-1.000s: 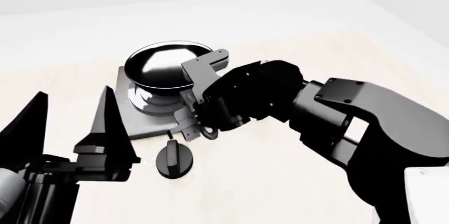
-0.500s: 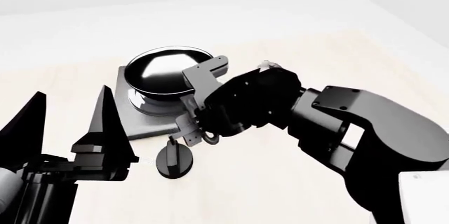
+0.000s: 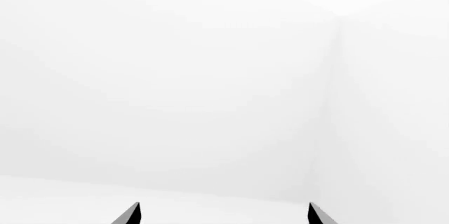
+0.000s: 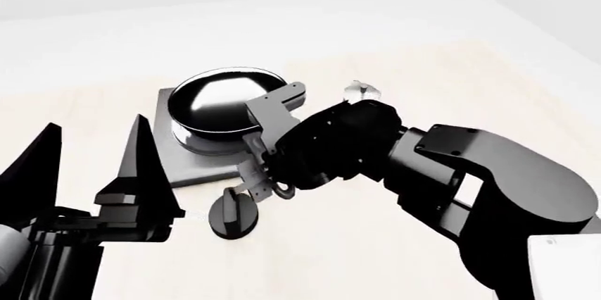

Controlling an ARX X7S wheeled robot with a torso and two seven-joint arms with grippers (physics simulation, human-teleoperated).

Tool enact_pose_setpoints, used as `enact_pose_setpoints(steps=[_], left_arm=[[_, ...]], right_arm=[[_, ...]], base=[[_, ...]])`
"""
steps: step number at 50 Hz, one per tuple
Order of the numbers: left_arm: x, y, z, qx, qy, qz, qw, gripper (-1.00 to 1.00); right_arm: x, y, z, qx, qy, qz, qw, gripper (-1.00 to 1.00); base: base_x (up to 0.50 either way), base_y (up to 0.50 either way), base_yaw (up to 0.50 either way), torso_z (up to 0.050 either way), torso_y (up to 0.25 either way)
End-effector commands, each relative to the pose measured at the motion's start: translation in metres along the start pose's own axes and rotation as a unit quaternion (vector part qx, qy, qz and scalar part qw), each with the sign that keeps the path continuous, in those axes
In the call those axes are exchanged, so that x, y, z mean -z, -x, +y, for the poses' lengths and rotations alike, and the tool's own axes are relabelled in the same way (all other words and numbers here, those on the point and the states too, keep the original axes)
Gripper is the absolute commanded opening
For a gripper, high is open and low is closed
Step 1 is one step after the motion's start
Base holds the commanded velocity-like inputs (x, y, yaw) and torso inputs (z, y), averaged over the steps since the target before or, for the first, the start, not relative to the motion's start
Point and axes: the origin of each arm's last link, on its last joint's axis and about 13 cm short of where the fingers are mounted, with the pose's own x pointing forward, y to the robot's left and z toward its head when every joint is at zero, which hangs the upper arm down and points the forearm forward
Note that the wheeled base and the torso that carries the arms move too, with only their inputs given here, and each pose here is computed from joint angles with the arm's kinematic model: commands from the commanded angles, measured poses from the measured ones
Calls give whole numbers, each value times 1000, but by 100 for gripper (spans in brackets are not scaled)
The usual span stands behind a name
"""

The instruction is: Put the frying pan on the stove.

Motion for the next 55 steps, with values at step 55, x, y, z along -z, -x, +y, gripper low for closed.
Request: enact_pose_setpoints(steps=[55], left_arm=[[1, 0, 0, -1, 1, 1, 1000, 100]], right_arm=[[16, -24, -16, 34, 37, -20, 999, -100]], base=[[0, 0, 0, 0, 1]])
